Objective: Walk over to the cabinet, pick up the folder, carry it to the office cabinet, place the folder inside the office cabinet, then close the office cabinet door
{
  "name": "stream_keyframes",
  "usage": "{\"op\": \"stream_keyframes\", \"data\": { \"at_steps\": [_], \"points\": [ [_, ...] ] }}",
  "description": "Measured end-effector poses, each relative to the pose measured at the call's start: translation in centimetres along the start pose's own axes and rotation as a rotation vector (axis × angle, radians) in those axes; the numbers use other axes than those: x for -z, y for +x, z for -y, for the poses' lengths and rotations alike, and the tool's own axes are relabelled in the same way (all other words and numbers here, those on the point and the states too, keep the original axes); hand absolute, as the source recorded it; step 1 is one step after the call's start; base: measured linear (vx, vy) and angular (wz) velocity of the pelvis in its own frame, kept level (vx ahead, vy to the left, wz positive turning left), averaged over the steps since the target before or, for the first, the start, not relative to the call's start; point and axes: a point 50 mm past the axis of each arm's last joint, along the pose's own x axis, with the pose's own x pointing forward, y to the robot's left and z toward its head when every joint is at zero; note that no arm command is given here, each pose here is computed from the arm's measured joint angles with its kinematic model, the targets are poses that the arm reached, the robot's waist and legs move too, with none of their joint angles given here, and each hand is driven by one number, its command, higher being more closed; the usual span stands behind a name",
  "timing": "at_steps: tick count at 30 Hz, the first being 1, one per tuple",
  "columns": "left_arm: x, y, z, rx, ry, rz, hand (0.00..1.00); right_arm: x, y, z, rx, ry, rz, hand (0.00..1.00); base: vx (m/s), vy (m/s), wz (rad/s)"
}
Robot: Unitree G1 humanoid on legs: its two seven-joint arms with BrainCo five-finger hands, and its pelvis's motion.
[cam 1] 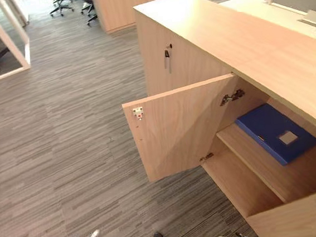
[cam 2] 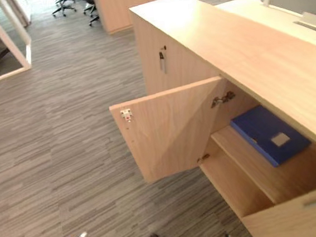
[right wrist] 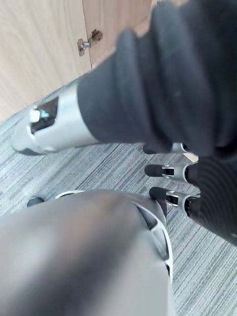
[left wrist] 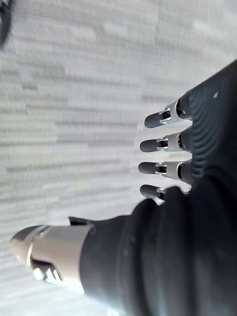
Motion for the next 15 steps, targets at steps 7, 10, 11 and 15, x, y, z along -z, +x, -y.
{"op": "stream_keyframes", "data": {
  "at_steps": [7, 10, 11, 15],
  "points": [
    [-6.9, -0.3, -0.6, -0.056, 0.031, 0.275, 0.00, 0.0, 0.0, 0.6, 0.068, 0.082, -0.003, 0.00, -0.12, 0.026, -0.75],
    [-12.8, -0.7, -2.7, -0.133, 0.097, 0.481, 0.00, 0.6, -0.1, 1.1, 0.082, 0.069, -0.011, 0.00, -0.14, -0.058, -0.47],
    [-15.4, -0.9, -3.4, -0.165, 0.134, 0.561, 0.00, 0.7, -0.1, 1.3, 0.085, 0.069, -0.015, 0.00, -0.16, -0.059, -0.45],
    [-20.8, -1.8, -4.2, -0.225, 0.214, 0.716, 0.00, 0.8, -0.2, 1.7, 0.096, 0.102, -0.021, 0.00, -0.12, -0.014, -0.56]
  ]
}}
